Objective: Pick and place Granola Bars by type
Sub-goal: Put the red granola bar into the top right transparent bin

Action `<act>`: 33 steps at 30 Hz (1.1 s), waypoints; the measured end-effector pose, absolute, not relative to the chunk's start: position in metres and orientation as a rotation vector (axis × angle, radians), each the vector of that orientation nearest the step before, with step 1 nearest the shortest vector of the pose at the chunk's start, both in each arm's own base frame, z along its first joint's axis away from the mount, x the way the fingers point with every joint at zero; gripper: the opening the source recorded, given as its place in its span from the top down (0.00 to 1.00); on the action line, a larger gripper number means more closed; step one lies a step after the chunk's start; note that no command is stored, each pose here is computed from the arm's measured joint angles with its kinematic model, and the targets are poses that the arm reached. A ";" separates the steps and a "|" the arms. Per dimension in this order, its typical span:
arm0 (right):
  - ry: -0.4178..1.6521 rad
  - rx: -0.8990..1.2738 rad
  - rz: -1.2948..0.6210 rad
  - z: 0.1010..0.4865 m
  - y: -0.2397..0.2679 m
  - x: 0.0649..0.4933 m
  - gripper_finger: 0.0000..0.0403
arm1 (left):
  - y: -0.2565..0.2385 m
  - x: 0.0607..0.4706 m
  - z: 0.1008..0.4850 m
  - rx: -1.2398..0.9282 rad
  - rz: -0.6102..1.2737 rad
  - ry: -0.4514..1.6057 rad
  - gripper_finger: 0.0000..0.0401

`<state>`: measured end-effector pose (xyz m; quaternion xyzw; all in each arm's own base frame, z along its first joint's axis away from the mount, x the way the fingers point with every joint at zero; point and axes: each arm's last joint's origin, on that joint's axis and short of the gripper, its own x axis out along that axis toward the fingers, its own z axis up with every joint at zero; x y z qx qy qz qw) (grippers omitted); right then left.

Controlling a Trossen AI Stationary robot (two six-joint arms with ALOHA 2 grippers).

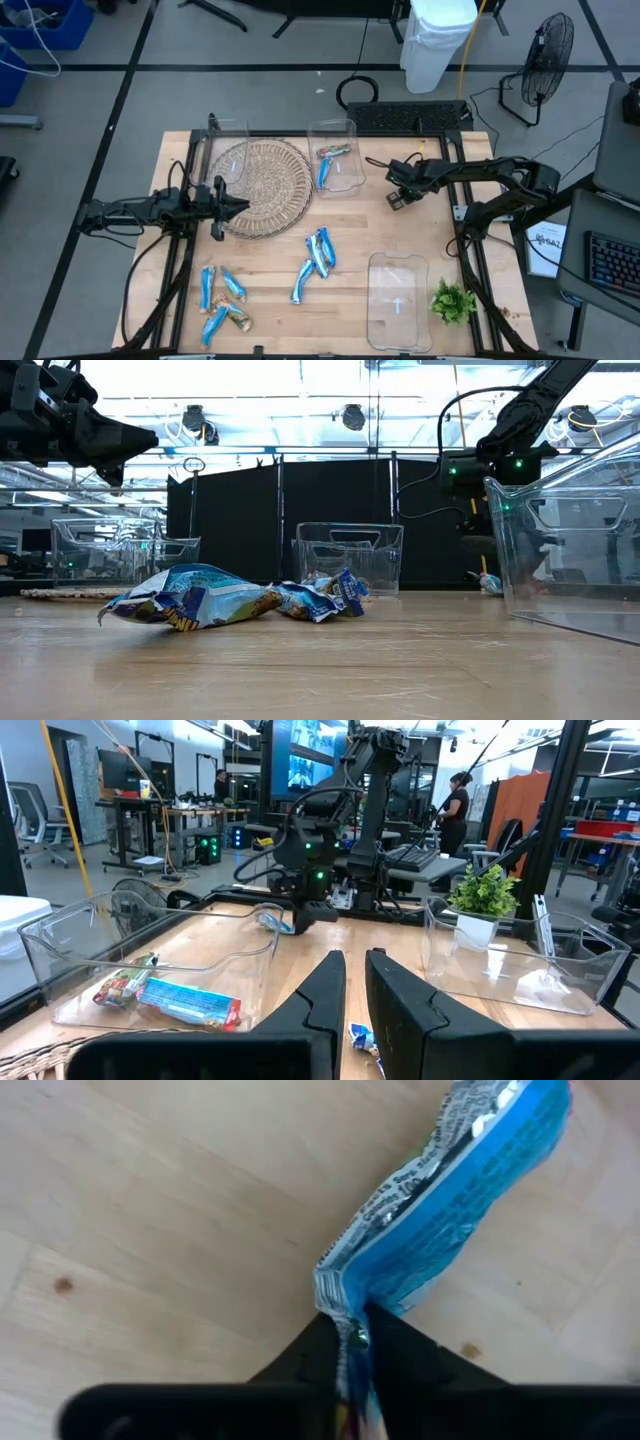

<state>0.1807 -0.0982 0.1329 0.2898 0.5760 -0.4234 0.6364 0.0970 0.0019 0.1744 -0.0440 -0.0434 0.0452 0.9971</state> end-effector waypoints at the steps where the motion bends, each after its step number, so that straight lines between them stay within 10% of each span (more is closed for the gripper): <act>1: 1.313 0.642 -0.964 0.133 -0.099 0.181 0.94 | 0.002 0.097 0.174 -0.088 0.091 -0.086 0.88; 33: 0.734 0.310 -0.748 0.223 -0.092 0.172 0.99 | 0.002 0.097 0.174 -0.088 0.091 -0.087 0.88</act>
